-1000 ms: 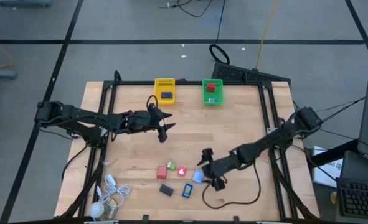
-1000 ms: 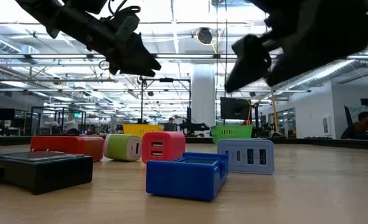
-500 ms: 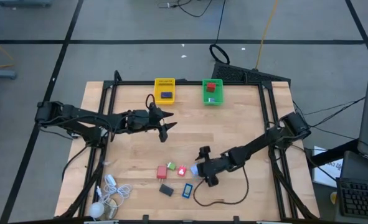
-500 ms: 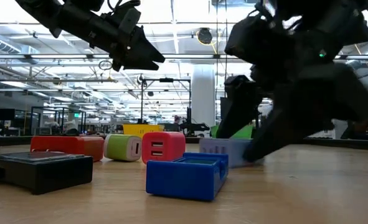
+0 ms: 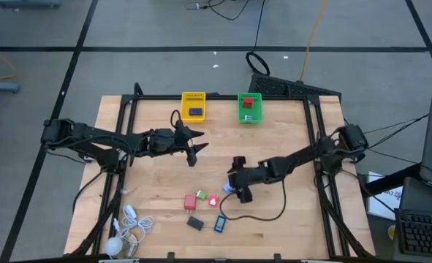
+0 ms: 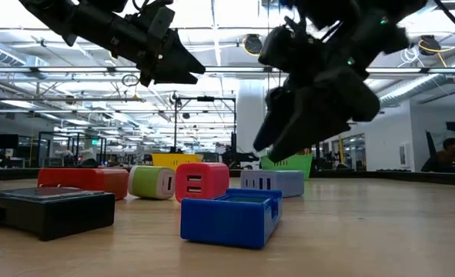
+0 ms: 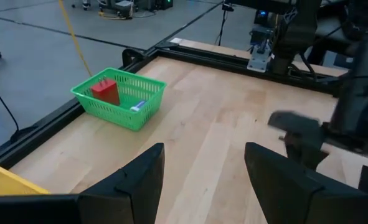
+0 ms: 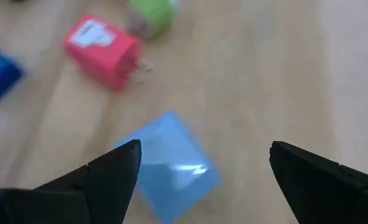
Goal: Pick & Place Office items
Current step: Put the purple charger adapter into the green bin
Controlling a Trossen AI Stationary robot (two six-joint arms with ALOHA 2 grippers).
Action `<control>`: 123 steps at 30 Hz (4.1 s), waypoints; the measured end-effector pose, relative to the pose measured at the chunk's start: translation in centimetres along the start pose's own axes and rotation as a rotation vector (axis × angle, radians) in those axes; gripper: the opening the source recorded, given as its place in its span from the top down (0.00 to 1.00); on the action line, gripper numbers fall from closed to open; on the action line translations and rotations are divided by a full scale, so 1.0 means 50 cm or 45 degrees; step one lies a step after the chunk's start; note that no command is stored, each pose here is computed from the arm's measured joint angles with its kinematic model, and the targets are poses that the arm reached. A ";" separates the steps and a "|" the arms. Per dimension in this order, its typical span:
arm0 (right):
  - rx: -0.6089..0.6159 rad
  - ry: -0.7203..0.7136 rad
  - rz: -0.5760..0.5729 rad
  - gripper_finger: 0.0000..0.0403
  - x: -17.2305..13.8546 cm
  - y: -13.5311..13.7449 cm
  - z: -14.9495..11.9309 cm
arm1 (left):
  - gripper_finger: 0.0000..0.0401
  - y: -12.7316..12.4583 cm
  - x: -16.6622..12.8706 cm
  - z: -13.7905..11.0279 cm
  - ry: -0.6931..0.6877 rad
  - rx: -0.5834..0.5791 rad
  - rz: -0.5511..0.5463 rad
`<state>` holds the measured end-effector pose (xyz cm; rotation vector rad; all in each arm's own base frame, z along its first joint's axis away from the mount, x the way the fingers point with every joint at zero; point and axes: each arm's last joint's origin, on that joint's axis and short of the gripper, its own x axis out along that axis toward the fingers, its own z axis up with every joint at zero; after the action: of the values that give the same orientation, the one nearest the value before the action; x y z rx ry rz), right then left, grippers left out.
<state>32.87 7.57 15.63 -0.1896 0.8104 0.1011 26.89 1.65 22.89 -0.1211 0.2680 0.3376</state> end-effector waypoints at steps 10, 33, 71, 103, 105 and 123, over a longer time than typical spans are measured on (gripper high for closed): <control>-0.217 0.041 0.278 0.15 0.033 -0.022 -0.024 | 0.44 0.000 0.000 0.001 -0.004 -0.001 -0.001; -0.309 0.083 0.325 0.54 0.042 -0.077 -0.051 | 0.44 0.001 0.000 0.005 -0.032 0.169 0.003; -0.316 -0.177 0.242 0.26 0.102 -0.073 -0.035 | 0.44 0.000 0.000 0.004 -0.028 0.151 -0.001; -0.074 -0.037 0.076 0.49 -0.077 -0.118 0.004 | 0.44 0.000 0.000 0.007 -0.043 0.122 0.001; -0.004 -0.031 0.035 0.49 -0.108 -0.134 0.005 | 0.44 0.000 -0.001 0.009 -0.053 0.126 0.001; 0.394 -0.356 -0.366 0.49 -0.239 -0.288 -0.093 | 0.44 0.092 -0.217 -0.037 -0.224 -0.031 0.184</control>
<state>23.71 -7.68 23.08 0.0034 0.5049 -0.2634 15.01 2.28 23.84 -0.0959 0.0985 0.4920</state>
